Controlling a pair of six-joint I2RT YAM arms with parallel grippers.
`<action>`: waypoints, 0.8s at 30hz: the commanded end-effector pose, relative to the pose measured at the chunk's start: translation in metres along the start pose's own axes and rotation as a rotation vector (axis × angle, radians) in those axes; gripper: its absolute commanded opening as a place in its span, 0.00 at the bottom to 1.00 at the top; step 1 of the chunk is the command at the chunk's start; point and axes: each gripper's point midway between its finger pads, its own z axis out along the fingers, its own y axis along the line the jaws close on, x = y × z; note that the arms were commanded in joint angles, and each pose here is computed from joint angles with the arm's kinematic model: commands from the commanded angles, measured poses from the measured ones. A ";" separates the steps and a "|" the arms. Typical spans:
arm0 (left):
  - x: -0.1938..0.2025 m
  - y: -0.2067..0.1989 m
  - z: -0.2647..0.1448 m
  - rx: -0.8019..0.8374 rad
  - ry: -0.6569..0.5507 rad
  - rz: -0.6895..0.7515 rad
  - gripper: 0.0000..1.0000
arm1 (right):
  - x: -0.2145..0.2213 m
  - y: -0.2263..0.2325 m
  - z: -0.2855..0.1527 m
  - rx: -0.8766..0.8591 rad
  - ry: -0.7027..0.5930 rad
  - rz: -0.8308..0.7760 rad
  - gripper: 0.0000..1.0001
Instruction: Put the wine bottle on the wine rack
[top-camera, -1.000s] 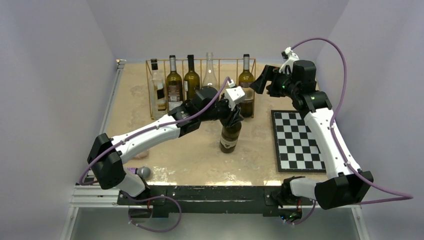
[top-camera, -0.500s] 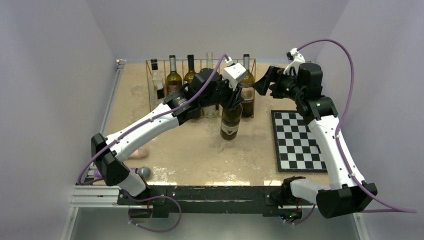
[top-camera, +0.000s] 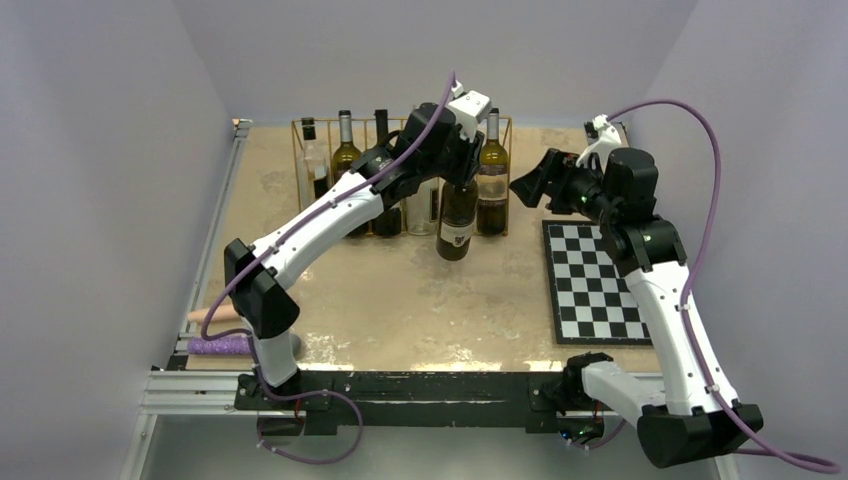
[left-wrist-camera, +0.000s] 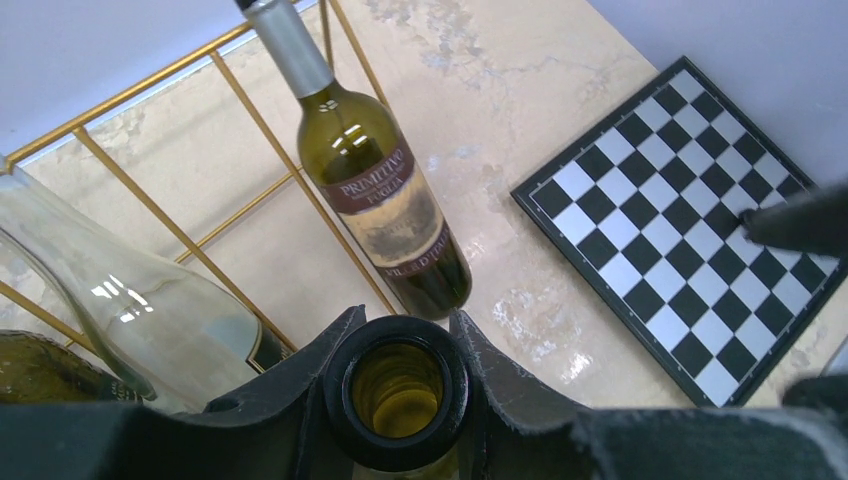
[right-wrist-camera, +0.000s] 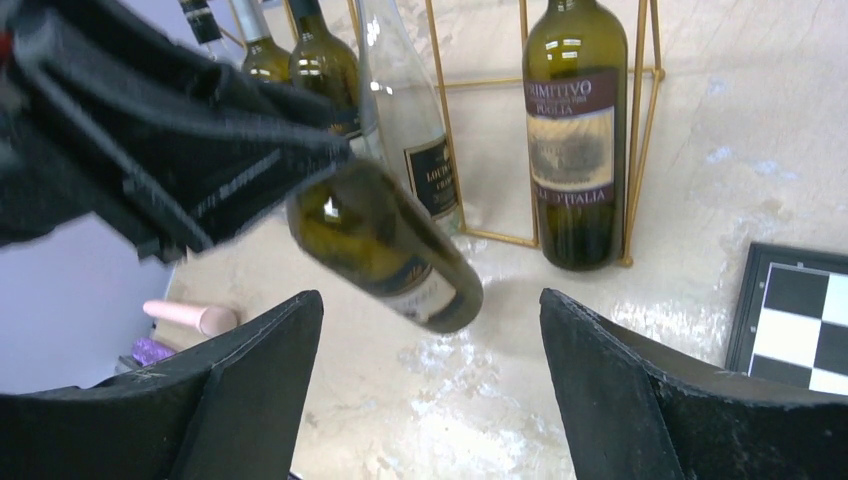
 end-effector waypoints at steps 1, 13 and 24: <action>-0.068 0.008 -0.009 0.009 -0.191 -0.081 0.00 | 0.003 0.004 -0.010 -0.033 -0.045 -0.008 0.84; -0.066 0.036 0.036 -0.022 -0.200 -0.130 0.00 | 0.022 -0.004 -0.038 0.009 -0.054 -0.036 0.84; -0.081 0.041 0.051 -0.036 -0.273 -0.108 0.00 | 0.029 -0.003 -0.051 0.030 0.001 -0.054 0.84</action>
